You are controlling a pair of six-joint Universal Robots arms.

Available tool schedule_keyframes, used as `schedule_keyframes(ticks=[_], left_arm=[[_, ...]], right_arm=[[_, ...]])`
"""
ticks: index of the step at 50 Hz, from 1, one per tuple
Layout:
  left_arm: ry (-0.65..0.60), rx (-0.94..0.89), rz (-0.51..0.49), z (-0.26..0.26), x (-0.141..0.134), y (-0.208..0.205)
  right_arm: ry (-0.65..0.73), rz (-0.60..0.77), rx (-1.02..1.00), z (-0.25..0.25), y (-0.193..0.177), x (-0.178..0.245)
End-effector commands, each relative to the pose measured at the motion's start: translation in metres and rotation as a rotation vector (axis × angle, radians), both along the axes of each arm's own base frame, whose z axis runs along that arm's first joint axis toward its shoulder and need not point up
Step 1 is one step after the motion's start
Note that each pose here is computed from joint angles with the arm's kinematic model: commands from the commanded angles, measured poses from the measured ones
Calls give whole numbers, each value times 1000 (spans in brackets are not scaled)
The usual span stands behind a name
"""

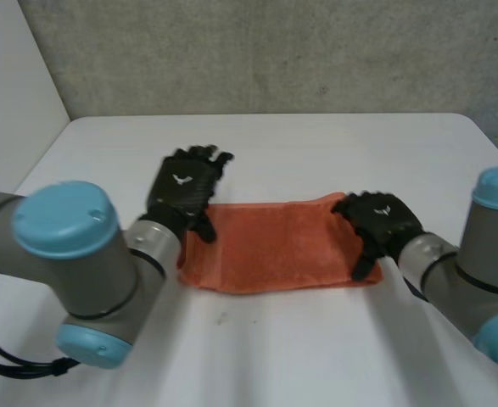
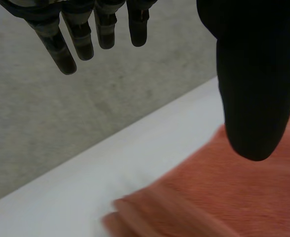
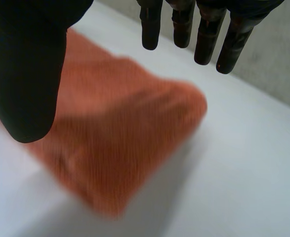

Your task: Fold the laundry

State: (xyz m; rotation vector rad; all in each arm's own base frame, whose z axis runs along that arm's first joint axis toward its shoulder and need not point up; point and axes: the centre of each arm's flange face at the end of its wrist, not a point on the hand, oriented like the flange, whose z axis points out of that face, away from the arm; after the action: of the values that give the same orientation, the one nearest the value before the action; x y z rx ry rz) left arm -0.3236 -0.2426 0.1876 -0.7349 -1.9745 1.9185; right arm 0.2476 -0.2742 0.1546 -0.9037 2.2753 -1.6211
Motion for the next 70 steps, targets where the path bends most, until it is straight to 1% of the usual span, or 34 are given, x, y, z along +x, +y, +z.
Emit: schedule_keyframes(ticks=[1, 7, 9, 10, 11, 12, 13, 14, 15, 17, 18, 20, 23, 25, 26, 28, 29, 30, 31, 33, 35, 38, 42, 44, 45, 47, 48, 54, 55, 58, 60, 61, 65, 70], left_arm=[[-36, 50, -27, -19, -7, 11], [-35, 51, -4, -12, 7, 15], [-31, 48, 50, -5, 26, 9], [-31, 48, 50, -5, 26, 9], [-31, 51, 77, -4, 36, 6], [-31, 51, 78, -4, 36, 6], [-29, 49, 96, -1, 42, 5], [-26, 46, 114, 2, 49, 4], [-26, 45, 115, 2, 49, 4], [-14, 31, 153, 12, 62, 1], [-14, 31, 153, 12, 62, 1], [-13, 33, 208, 16, 79, -6], [-14, 40, 227, 16, 85, -8], [1, 58, 249, 17, 91, -10], [1, 59, 249, 17, 91, -10], [22, 91, 263, 16, 95, -10], [22, 91, 263, 16, 95, -10], [34, 110, 269, 15, 96, -10], [35, 110, 269, 15, 96, -10], [56, 139, 269, 13, 96, -8], [65, 145, 267, 13, 95, -8], [75, 144, 260, 15, 93, -9], [76, 131, 250, 17, 90, -11], [85, 114, 238, 20, 84, -17], [85, 114, 238, 20, 84, -17], [88, 111, 231, 20, 80, -21], [95, 103, 217, 22, 73, -24], [104, 119, 132, 13, 38, -25], [121, 141, 109, 10, 28, -23], [136, 177, 96, 5, 21, -19], [143, 271, 90, -8, 15, -13], [143, 271, 90, -8, 15, -13], [112, 398, 117, -27, 17, -7], [68, 466, 143, -37, 22, -2]], right_arm=[[104, 13, 10, -31, -10, -27], [135, 12, -64, -27, -27, -31], [121, 1, -126, -11, -41, -26], [121, 1, -126, -11, -41, -26], [108, 14, -155, -3, -43, -19], [88, 50, -181, 5, -39, -3], [87, 51, -181, 5, -39, -3], [60, 91, -198, 12, -31, 16], [60, 91, -198, 12, -31, 17], [11, 151, -211, 22, -18, 48], [11, 152, -211, 22, -18, 48], [-12, 223, -230, 31, -4, 73], [-23, 259, -247, 36, 2, 87], [-54, 367, -277, 39, 25, 124], [-54, 368, -277, 39, 25, 125], [-76, 500, -268, 29, 59, 159], [-76, 501, -268, 29, 59, 159], [-79, 560, -250, 21, 74, 171], [-79, 561, -250, 21, 74, 171], [-64, 648, -181, -4, 98, 181], [-49, 658, -148, -16, 101, 182], [-28, 651, -117, -22, 102, 181], [-39, 628, -122, -10, 99, 179], [-89, 547, -137, 17, 84, 170], [-90, 546, -137, 17, 84, 170], [-151, 428, -136, 42, 62, 151], [-151, 428, -136, 42, 62, 151], [-272, 296, -68, 61, 38, 125], [-282, 272, -49, 59, 32, 121], [-287, 257, -33, 56, 28, 119], [-266, 238, 16, 38, 22, 118], [-266, 238, 16, 37, 22, 118], [-213, 209, 111, 7, 11, 116], [-163, 192, 198, -18, 5, 118]])
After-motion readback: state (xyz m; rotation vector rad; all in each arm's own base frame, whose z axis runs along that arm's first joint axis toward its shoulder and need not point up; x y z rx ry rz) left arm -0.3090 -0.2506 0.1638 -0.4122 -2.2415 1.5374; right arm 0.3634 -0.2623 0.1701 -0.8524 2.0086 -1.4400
